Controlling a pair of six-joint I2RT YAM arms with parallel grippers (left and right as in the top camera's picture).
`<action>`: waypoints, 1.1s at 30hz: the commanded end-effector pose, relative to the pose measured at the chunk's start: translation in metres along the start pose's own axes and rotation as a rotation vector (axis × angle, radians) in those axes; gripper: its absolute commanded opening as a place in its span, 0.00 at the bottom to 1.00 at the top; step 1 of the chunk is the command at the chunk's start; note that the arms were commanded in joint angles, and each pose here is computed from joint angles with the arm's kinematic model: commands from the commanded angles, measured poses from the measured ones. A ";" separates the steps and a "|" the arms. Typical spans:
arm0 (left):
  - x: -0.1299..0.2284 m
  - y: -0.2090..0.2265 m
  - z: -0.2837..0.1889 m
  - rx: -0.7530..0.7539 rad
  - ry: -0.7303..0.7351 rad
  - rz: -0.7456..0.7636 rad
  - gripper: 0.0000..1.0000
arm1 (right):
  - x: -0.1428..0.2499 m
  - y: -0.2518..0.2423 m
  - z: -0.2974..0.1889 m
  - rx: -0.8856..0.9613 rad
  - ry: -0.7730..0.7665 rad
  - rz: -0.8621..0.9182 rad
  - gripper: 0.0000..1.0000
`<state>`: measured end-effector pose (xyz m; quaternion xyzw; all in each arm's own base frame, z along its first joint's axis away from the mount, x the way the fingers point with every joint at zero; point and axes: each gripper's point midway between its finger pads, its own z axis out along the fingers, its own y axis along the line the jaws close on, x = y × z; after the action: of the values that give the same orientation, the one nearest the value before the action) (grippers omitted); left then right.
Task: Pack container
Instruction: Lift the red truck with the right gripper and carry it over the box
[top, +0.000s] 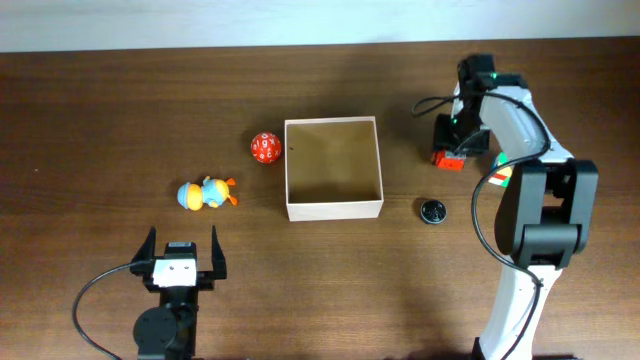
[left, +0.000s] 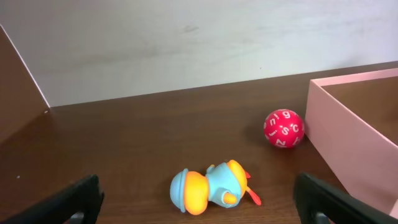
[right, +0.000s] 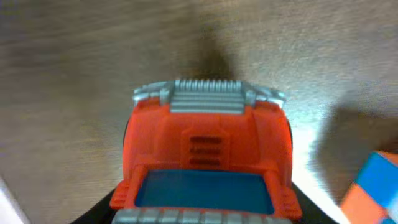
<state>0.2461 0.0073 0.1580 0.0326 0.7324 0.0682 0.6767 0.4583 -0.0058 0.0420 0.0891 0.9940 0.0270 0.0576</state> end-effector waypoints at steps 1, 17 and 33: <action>0.000 0.003 0.000 -0.016 0.000 0.013 0.99 | -0.020 0.005 -0.027 -0.022 -0.056 -0.054 0.44; 0.000 0.003 0.000 -0.016 0.000 0.013 0.99 | -0.004 0.141 -0.206 -0.863 -0.228 -0.541 0.45; 0.000 0.003 0.000 -0.016 0.000 0.013 0.99 | 0.050 0.266 -0.214 -0.931 -0.214 -0.819 0.44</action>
<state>0.2461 0.0073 0.1580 0.0326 0.7324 0.0682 0.6767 0.4323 0.2330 0.2715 -0.3320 0.7951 0.4649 0.2036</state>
